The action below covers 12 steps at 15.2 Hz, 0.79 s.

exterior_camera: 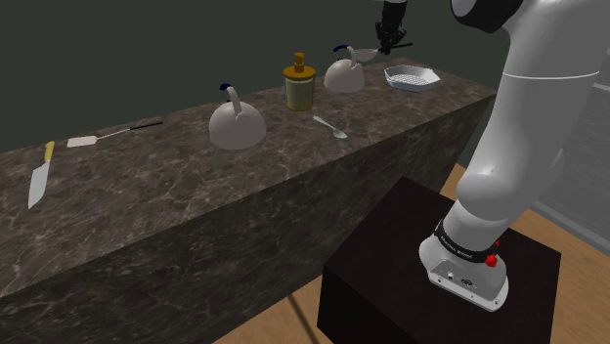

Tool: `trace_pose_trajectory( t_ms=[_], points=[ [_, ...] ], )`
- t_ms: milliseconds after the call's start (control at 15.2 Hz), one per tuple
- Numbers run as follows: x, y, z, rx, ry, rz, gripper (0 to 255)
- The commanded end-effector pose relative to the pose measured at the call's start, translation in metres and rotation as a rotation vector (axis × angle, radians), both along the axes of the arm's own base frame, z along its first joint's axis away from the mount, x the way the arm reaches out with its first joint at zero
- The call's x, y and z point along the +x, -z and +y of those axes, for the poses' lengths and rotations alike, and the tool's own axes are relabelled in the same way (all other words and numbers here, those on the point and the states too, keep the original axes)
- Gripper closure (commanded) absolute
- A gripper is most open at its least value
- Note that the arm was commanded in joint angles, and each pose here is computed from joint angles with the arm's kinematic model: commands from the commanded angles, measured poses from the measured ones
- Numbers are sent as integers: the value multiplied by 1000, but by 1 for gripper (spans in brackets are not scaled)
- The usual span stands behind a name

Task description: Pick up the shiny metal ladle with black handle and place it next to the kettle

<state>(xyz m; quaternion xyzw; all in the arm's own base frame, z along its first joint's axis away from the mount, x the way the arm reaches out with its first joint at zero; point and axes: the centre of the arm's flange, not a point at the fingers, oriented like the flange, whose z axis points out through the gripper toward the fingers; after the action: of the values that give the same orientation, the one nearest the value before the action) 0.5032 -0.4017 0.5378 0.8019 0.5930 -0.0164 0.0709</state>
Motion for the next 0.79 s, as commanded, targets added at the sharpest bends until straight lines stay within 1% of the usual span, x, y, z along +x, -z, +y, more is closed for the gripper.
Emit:
trace_pose_trajectory(
  t_ms=[0,726],
  points=[
    [0,11,-1,0,0,0,255],
    [0,69,-1,0,0,0,255]
  ],
)
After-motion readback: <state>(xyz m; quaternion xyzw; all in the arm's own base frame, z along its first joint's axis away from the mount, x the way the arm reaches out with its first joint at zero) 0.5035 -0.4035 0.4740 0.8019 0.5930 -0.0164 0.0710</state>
